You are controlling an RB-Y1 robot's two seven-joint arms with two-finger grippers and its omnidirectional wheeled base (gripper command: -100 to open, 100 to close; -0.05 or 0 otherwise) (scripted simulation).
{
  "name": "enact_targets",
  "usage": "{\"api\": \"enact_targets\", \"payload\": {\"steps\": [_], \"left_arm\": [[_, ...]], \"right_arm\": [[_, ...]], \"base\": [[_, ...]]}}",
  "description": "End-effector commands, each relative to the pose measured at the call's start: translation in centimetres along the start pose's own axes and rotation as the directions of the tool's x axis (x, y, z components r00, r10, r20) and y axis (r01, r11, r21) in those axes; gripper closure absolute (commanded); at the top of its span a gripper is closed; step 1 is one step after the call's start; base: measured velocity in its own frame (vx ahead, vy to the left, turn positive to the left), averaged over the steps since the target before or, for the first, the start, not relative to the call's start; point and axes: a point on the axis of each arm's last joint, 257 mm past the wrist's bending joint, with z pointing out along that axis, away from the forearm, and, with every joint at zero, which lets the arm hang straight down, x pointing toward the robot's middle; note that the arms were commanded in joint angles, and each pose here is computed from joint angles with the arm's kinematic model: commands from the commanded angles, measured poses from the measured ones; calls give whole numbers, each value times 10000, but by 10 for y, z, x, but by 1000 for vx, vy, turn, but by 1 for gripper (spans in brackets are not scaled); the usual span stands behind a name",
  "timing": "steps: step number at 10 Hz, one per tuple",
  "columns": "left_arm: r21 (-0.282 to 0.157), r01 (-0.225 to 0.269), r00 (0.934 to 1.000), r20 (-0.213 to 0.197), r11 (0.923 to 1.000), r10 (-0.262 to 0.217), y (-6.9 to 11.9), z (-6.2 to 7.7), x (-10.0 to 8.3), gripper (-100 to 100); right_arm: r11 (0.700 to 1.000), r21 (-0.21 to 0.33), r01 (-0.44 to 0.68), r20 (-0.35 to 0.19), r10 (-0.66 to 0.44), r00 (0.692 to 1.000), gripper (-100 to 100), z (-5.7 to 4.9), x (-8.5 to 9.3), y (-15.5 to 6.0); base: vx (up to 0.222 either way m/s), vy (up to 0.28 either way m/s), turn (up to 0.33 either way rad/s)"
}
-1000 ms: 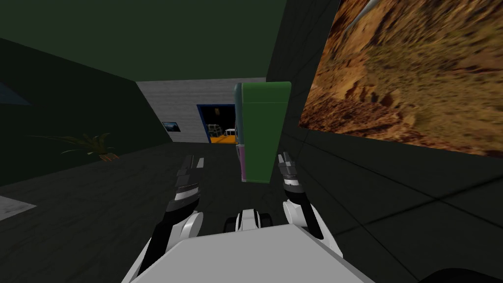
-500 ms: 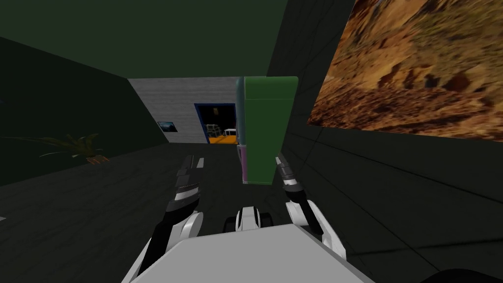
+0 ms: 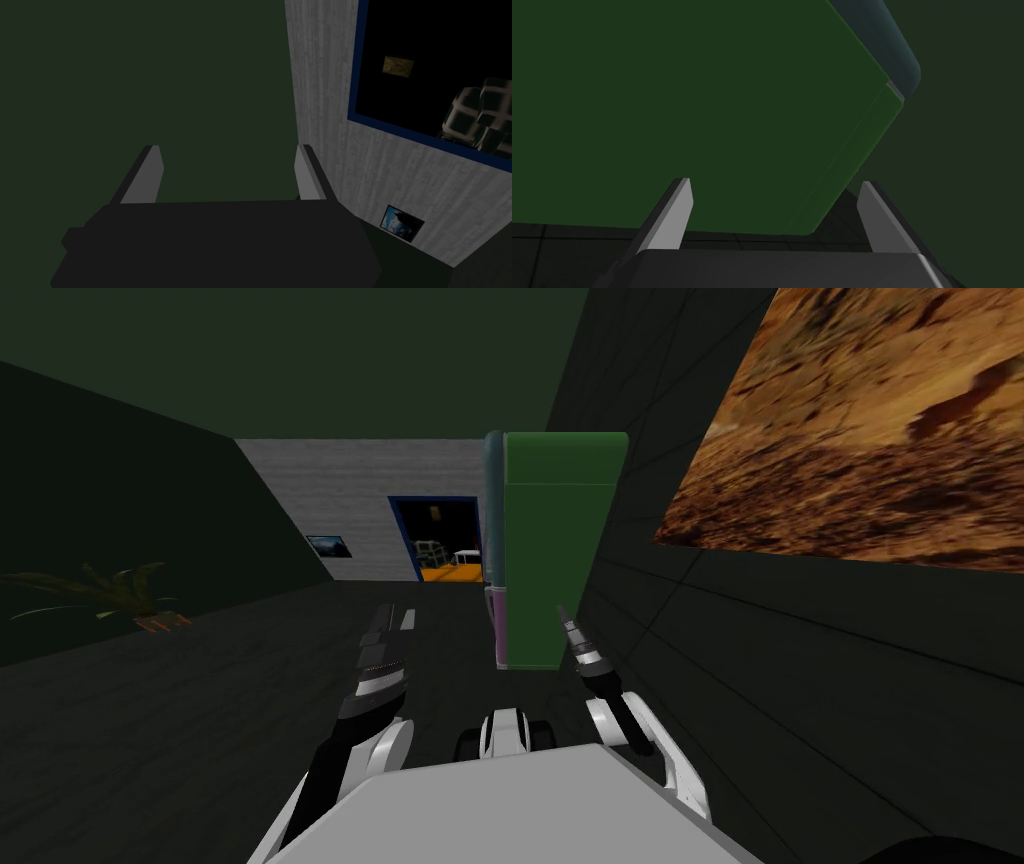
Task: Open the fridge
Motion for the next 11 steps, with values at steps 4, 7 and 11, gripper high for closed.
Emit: {"api": "enact_targets", "payload": {"steps": [4,7,11], "left_arm": [[0,0,10000,0,10000,0,0,0,0,0],[2,1,10000,0,10000,-1,0,0,0,0],[1,0,10000,0,10000,0,0,0,0,0]], "right_arm": [[9677,435,2482,-908,-2436,9656,-100,-2,12,-28],[9030,569,4259,-1581,-4130,8969,-100,-4,16,-50],[7973,478,6017,-2243,-5784,7843,-100,-7,17,-72]], "base": [[108,97,-35],[112,102,-41],[102,96,-33]]}}
